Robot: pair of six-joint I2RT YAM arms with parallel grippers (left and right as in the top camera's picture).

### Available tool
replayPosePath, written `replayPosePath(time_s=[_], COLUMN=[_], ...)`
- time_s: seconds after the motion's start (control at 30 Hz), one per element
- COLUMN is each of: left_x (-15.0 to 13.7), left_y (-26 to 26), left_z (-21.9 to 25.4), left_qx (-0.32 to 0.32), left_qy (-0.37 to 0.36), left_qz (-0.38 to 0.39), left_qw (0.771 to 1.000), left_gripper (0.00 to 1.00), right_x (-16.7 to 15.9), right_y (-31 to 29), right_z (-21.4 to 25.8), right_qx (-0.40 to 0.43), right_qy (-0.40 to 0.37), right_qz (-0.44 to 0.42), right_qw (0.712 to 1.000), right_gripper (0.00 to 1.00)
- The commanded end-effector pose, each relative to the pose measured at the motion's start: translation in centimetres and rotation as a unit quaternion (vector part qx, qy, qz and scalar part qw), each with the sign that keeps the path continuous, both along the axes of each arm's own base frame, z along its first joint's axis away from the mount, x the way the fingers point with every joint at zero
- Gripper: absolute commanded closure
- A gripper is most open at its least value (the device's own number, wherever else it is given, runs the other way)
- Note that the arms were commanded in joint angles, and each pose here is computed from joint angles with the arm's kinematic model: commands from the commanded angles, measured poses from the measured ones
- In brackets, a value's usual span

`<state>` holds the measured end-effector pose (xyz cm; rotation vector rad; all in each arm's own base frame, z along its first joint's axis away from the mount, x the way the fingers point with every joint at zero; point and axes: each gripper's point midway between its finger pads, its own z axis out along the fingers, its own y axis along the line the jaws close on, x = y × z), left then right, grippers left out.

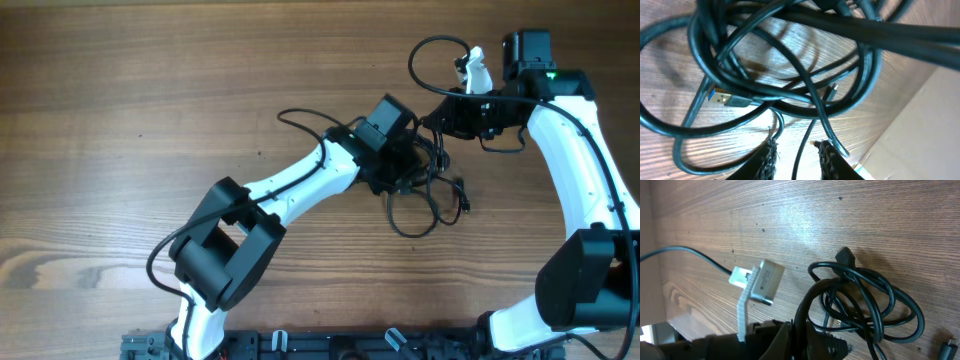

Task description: Untangle cables

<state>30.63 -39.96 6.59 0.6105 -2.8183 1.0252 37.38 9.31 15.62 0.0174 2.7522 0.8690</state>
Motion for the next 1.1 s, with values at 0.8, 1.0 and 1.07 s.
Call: replayPosePath(time_s=[0.8, 1.0, 1.07], left_x=[-0.3, -1.8, -1.9], left_y=[1.7, 0.7, 0.7], left_z=[-6.8, -6.3, -6.2], left_qx=[0.078, 0.056, 0.056], left_qy=[0.109, 0.146, 0.123], left_qz=[0.161, 0.130, 0.093], left_qw=[0.978, 0.979, 0.986], left_gripper=[0.72, 0.76, 0.83], right_x=[0.0, 0.1, 0.2], right_y=[0.1, 0.1, 0.1], right_z=[0.0, 0.0, 0.0], right_qx=[0.011, 0.010, 0.010], right_qy=[0.007, 0.005, 0.001], right_qz=[-0.004, -0.004, -0.004], right_qw=[1.000, 1.000, 1.000], right_gripper=[0.92, 0.83, 0.64])
